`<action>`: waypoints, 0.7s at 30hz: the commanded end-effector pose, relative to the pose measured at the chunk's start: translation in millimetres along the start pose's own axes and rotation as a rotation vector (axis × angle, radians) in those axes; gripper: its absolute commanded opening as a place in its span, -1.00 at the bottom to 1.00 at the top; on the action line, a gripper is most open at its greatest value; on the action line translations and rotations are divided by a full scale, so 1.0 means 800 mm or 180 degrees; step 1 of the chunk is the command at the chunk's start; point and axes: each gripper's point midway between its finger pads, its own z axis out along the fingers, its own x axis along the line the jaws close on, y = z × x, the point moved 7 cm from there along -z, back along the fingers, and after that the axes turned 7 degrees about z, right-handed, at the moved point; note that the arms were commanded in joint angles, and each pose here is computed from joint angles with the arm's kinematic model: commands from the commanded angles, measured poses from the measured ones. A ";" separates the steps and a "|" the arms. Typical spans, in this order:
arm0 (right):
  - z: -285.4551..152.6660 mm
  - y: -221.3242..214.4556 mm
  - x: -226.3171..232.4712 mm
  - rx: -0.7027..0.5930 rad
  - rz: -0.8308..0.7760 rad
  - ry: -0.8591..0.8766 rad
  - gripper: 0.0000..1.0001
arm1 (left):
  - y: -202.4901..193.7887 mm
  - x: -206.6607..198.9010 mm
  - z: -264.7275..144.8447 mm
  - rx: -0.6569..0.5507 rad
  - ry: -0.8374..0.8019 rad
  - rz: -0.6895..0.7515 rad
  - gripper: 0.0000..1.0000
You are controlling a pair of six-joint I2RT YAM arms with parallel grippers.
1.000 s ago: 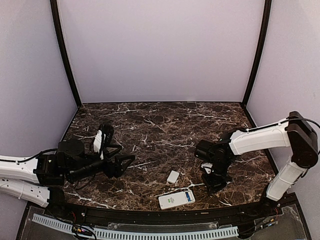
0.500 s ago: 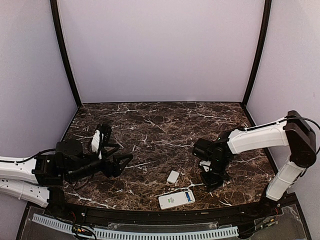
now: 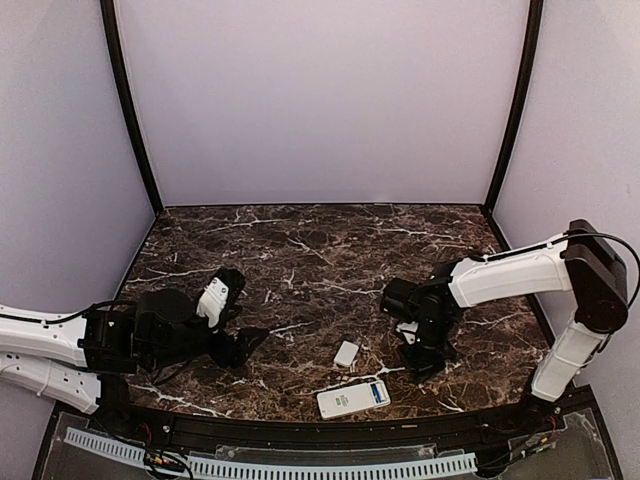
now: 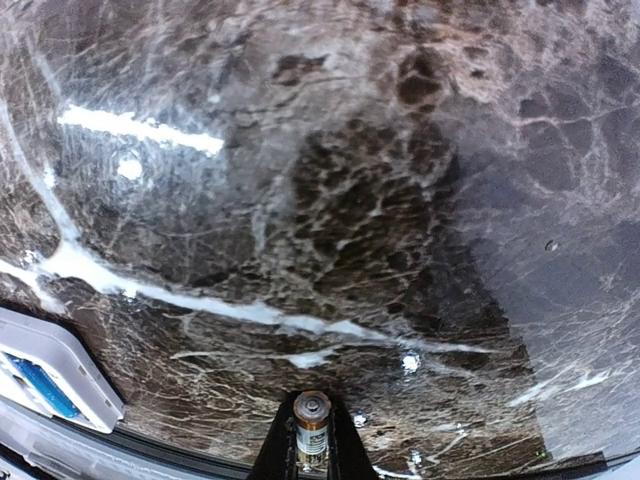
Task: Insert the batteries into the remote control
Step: Pick up the battery at the center of the board, then hold the remote control without the battery cover at the center of the board.
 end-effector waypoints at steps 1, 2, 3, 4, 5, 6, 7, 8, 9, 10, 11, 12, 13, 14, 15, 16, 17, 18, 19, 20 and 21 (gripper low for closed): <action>0.006 0.011 0.007 -0.0226 -0.0077 0.0030 -1.00 | -0.008 -0.009 0.002 0.0181 -0.0200 0.0289 0.57; -0.003 0.012 0.010 -0.0319 -0.0103 0.0093 -1.00 | -0.011 -0.015 0.003 0.0232 -0.0344 0.0348 0.71; -0.013 0.015 0.014 -0.0430 -0.0149 0.0186 -1.00 | -0.016 -0.021 0.005 0.0285 -0.0432 0.0462 0.82; -0.023 0.017 0.019 -0.0548 -0.0196 0.0289 -1.00 | -0.022 -0.029 0.008 0.0356 -0.0561 0.0533 0.94; -0.035 0.017 0.024 -0.0682 -0.0249 0.0436 -1.00 | -0.026 -0.037 0.009 0.0376 -0.0652 0.0650 0.96; -0.045 0.019 0.030 -0.0803 -0.0301 0.0596 -1.00 | -0.031 -0.045 0.014 0.0419 -0.0742 0.0712 0.97; -0.051 0.019 0.035 -0.0899 -0.0347 0.0745 -1.00 | -0.034 -0.054 0.014 0.0418 -0.0837 0.0837 0.98; -0.058 0.020 0.041 -0.1005 -0.0398 0.0904 -1.00 | -0.040 -0.064 0.020 0.0466 -0.0926 0.0918 0.98; -0.063 0.021 0.046 -0.1098 -0.0435 0.1037 -1.00 | -0.041 -0.076 0.020 0.0429 -0.1032 0.1057 0.98; -0.069 0.022 0.051 -0.1206 -0.0460 0.1158 -1.00 | -0.045 -0.090 0.025 0.0430 -0.1126 0.1173 0.98; -0.073 0.023 0.054 -0.1279 -0.0476 0.1238 -1.00 | -0.043 -0.097 0.028 0.0359 -0.1189 0.1278 0.98; -0.075 0.022 0.058 -0.1346 -0.0503 0.1310 -1.00 | -0.054 -0.107 0.036 0.0440 -0.1245 0.1372 0.98; -0.076 0.021 0.063 -0.1405 -0.0520 0.1386 -1.00 | -0.054 -0.114 0.041 0.0388 -0.1304 0.1399 0.98; -0.076 0.018 0.071 -0.1452 -0.0568 0.1481 -1.00 | -0.065 -0.119 0.050 0.0477 -0.1332 0.1440 0.98; -0.075 0.015 0.075 -0.1477 -0.0588 0.1552 -1.00 | -0.063 -0.125 0.056 0.0413 -0.1373 0.1422 0.98; -0.073 0.012 0.080 -0.1503 -0.0604 0.1615 -1.00 | -0.074 -0.130 0.065 0.0491 -0.1392 0.1452 0.98; -0.071 0.009 0.083 -0.1520 -0.0616 0.1660 -1.00 | -0.072 -0.135 0.069 0.0438 -0.1434 0.1424 0.98; -0.067 0.006 0.083 -0.1527 -0.0616 0.1668 -1.00 | -0.081 -0.138 0.076 0.0491 -0.1447 0.1438 0.98; -0.064 0.005 0.083 -0.1532 -0.0602 0.1689 -1.00 | -0.077 -0.143 0.080 0.0417 -0.1483 0.1411 0.98; -0.060 0.003 0.083 -0.1514 -0.0600 0.1713 -1.00 | -0.085 -0.146 0.086 0.0471 -0.1501 0.1427 0.98; -0.057 0.003 0.082 -0.1509 -0.0600 0.1733 -1.00 | -0.088 -0.152 0.092 0.0480 -0.1548 0.1430 0.98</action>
